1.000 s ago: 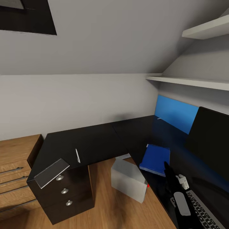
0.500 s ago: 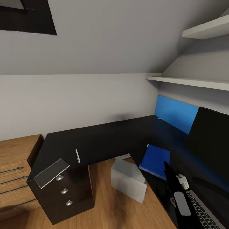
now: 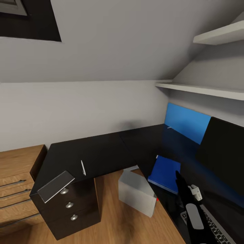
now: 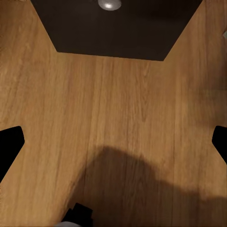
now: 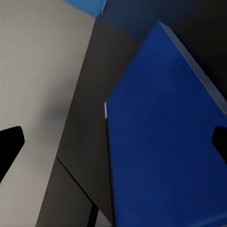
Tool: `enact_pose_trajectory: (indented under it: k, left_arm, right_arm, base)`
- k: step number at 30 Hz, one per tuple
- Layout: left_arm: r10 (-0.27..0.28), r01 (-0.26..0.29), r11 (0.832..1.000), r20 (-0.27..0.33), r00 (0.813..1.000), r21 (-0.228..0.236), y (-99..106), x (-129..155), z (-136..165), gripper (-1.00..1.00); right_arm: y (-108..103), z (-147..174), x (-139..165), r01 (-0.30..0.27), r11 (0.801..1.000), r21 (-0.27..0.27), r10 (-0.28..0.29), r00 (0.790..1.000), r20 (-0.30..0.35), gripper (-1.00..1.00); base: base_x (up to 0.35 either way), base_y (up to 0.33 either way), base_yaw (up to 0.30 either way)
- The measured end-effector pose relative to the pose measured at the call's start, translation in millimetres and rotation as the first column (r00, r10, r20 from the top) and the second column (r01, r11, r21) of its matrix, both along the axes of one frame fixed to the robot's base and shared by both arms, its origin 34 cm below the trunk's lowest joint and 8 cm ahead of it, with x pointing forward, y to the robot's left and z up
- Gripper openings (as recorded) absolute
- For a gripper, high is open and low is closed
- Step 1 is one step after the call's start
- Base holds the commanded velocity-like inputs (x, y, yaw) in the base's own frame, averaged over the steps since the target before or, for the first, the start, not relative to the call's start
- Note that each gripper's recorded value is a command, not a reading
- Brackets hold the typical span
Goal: In the bedroom, organize the workspace by keeping the computer under the desk, ensuring the monitor is on the desk, placing the keyboard on the desk next to the monitor, placing the mouse on the desk next to the keyboard, moving the folder from the swivel chair onto the desk next to the mouse, stacking the notebook on top of the folder with the pen on top of the notebook, and positioning the swivel chair next to the desk.
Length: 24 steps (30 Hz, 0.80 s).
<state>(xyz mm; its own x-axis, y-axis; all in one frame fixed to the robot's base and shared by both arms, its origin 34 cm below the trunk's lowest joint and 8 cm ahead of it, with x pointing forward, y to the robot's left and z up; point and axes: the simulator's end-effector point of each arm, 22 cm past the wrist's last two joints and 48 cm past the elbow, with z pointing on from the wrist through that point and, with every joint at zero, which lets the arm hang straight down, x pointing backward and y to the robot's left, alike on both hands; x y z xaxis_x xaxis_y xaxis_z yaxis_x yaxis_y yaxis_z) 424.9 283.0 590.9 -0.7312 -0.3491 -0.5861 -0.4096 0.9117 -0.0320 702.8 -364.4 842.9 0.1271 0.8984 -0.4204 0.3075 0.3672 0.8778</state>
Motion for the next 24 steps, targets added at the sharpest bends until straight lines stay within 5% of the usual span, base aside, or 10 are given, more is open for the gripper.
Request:
enact_pose_trajectory:
  k: [16, 24]
  left_arm:
    - [-0.001, 0.001, 1.0, -0.003, 1.0, 0.0, -0.3, -2.2, 22.1, 1.0]
    - [0.0, 0.0, 1.0, -0.003, 1.0, 0.0, -0.2, -2.6, 23.3, 1.0]
  right_arm:
    - [6.7, 44.5, 5.7, -0.026, 1.0, -0.016, 0.027, 0.998, 0.064, 1.0]
    - [42.3, 51.6, 16.4, -0.137, 0.983, -0.12, 0.143, 0.989, 0.042, 1.0]
  base:
    - [0.0, 0.0, 0.0]
    - [0.0, 0.0, 0.0]
